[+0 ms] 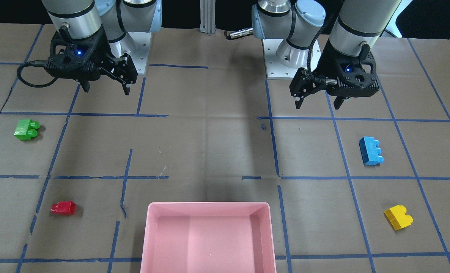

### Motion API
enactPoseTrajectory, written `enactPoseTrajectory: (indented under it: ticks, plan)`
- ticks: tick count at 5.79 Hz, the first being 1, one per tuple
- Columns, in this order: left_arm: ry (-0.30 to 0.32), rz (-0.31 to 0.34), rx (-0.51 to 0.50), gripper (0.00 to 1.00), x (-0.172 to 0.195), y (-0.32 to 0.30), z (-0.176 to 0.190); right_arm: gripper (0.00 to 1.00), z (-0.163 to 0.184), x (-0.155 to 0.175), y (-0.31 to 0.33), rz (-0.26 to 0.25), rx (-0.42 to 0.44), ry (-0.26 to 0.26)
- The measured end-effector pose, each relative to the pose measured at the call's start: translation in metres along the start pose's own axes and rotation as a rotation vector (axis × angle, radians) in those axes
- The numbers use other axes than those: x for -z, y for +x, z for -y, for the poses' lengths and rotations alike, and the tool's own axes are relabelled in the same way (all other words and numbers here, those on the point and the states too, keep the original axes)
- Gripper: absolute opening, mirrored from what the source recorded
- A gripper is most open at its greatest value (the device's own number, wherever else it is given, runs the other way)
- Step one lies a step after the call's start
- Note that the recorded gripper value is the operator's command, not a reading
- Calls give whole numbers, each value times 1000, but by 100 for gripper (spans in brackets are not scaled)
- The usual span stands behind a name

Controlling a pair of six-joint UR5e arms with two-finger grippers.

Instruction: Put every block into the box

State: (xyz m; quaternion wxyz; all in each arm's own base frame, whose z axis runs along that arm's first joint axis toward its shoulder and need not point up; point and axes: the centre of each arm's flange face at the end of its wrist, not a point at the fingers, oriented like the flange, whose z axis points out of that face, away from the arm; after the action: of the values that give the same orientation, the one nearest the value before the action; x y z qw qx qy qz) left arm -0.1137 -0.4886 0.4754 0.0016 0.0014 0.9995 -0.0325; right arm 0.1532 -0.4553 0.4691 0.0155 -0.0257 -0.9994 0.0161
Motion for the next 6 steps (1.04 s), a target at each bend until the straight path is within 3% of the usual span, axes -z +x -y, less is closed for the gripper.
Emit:
enactPoseTrajectory:
  ticks: [3,5,6]
  plan:
    - [9,6,-56,99,3,-30,4,100,8,1,40,-6,62,0]
    - [-12,12,-60,97,-9,-151,8,99,13,4,81,-10,128,12]
    - [-45,-11,-48,96,-34,-229,-4,99,17,-2,125,-8,134,3]
